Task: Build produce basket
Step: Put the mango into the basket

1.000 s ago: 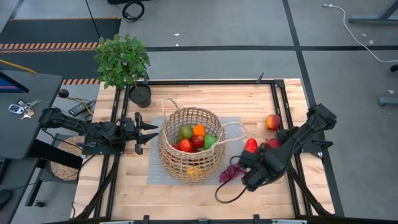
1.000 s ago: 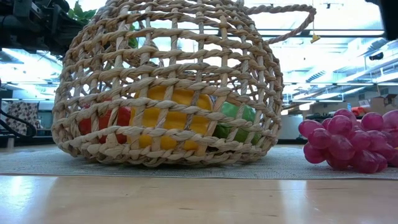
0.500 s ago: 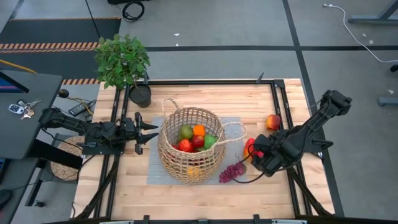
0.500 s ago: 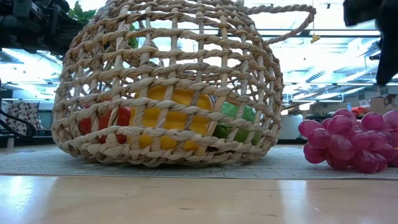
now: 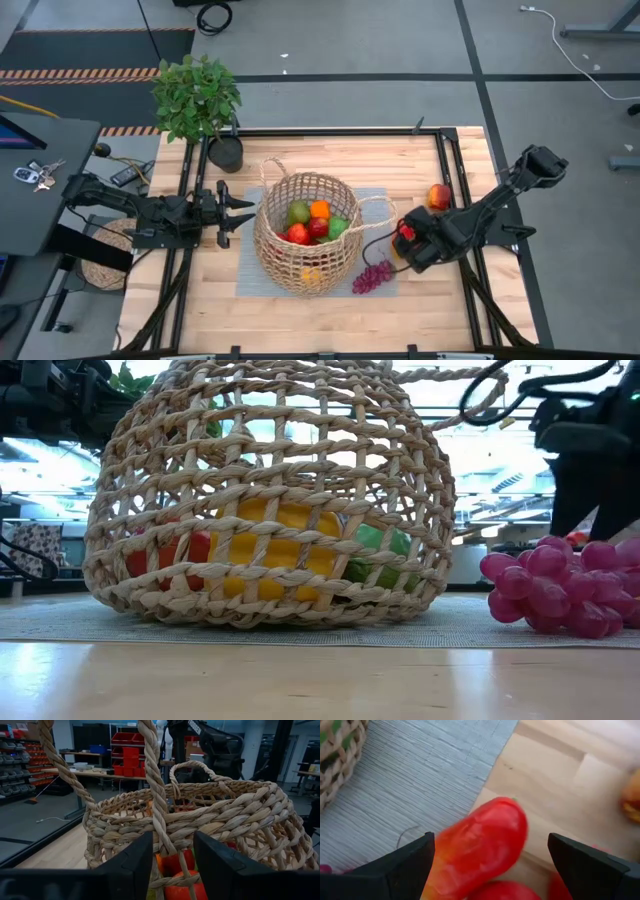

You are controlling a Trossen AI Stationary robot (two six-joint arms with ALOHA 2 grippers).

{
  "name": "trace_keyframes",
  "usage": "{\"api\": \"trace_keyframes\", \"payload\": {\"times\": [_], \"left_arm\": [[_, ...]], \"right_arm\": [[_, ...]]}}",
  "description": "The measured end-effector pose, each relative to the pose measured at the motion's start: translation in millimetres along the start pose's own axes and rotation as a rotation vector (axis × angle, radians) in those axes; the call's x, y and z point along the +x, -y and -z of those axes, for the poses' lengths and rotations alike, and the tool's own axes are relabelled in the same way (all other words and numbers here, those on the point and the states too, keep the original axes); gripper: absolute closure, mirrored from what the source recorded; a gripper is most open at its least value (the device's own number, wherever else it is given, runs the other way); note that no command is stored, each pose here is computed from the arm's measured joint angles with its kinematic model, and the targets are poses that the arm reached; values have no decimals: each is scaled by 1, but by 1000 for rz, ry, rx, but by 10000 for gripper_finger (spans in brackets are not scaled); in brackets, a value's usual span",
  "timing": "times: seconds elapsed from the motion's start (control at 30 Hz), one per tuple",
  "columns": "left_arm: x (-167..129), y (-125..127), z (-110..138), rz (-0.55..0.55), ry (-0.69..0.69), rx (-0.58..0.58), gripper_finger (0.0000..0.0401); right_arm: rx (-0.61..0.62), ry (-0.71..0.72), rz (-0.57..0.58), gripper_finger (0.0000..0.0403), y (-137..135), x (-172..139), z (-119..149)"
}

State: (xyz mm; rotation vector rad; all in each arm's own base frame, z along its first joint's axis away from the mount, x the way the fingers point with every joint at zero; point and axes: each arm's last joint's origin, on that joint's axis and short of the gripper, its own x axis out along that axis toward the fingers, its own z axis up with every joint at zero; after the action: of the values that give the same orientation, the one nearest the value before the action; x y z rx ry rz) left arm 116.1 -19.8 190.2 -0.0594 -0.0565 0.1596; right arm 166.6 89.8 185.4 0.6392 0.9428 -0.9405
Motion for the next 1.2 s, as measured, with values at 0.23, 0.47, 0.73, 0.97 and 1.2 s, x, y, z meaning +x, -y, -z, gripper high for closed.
{"api": "trace_keyframes", "payload": {"times": [0.23,0.47,0.73,0.97,1.2], "left_arm": [[0,0,0,0,0,0,249],[0,0,0,0,0,0,253],[0,0,0,0,-1,0,249],[0,0,0,0,-1,0,254],[0,0,0,0,0,0,249]], "right_arm": [[2,-64,17,13,-6,19,-8],[-11,-120,86,18,-8,32,-13],[-26,-183,112,29,-8,37,-13],[-21,-205,129,31,-11,18,-21],[14,-191,84,31,-24,-4,-19]]}}
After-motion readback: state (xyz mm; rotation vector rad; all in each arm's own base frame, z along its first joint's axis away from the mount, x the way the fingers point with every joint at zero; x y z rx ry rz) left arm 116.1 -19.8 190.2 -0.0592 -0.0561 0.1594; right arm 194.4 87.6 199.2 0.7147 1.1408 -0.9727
